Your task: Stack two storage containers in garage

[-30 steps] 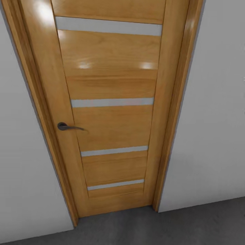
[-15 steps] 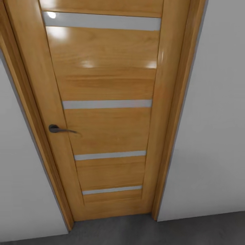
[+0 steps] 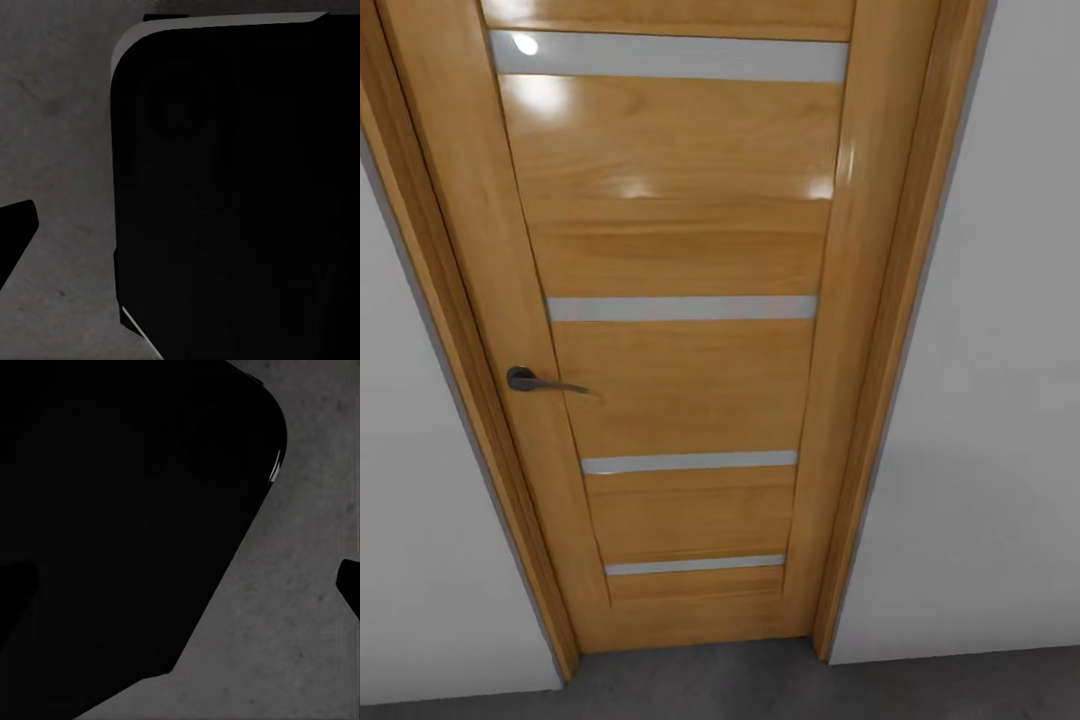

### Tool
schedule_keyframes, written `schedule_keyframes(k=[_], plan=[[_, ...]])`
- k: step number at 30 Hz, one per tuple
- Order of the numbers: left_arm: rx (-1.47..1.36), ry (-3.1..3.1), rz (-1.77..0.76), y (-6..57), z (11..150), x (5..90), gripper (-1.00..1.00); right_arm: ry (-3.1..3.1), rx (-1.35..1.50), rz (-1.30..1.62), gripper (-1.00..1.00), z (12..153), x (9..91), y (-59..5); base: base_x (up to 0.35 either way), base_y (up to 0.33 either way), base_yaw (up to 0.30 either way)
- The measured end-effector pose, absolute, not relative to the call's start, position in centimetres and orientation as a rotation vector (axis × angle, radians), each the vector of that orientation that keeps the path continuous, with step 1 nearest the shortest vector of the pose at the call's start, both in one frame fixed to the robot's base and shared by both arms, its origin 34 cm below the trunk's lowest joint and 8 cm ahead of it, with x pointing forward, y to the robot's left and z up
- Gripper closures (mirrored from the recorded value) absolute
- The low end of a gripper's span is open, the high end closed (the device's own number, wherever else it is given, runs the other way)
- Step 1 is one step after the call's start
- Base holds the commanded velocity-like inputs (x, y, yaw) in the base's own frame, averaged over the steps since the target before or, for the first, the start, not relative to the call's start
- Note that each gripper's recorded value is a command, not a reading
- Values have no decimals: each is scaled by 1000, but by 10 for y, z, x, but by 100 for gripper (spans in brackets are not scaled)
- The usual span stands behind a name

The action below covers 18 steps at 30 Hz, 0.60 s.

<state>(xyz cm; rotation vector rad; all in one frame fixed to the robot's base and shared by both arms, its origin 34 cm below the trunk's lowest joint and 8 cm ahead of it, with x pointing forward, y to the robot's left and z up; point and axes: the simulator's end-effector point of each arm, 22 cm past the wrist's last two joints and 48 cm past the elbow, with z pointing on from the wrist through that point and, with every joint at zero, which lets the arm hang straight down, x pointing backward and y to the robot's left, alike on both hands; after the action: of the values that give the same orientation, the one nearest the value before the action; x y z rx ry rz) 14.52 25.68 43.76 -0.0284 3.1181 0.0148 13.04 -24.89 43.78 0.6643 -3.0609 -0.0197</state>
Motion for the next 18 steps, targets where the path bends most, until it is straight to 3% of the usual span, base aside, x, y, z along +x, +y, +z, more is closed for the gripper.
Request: schedule_keyframes(k=[18], plan=[[-28, 3118, 17, 258, 438, 145, -100, -3061, 664, -19, -100, 438, 130, -249, 275, -117, 0]])
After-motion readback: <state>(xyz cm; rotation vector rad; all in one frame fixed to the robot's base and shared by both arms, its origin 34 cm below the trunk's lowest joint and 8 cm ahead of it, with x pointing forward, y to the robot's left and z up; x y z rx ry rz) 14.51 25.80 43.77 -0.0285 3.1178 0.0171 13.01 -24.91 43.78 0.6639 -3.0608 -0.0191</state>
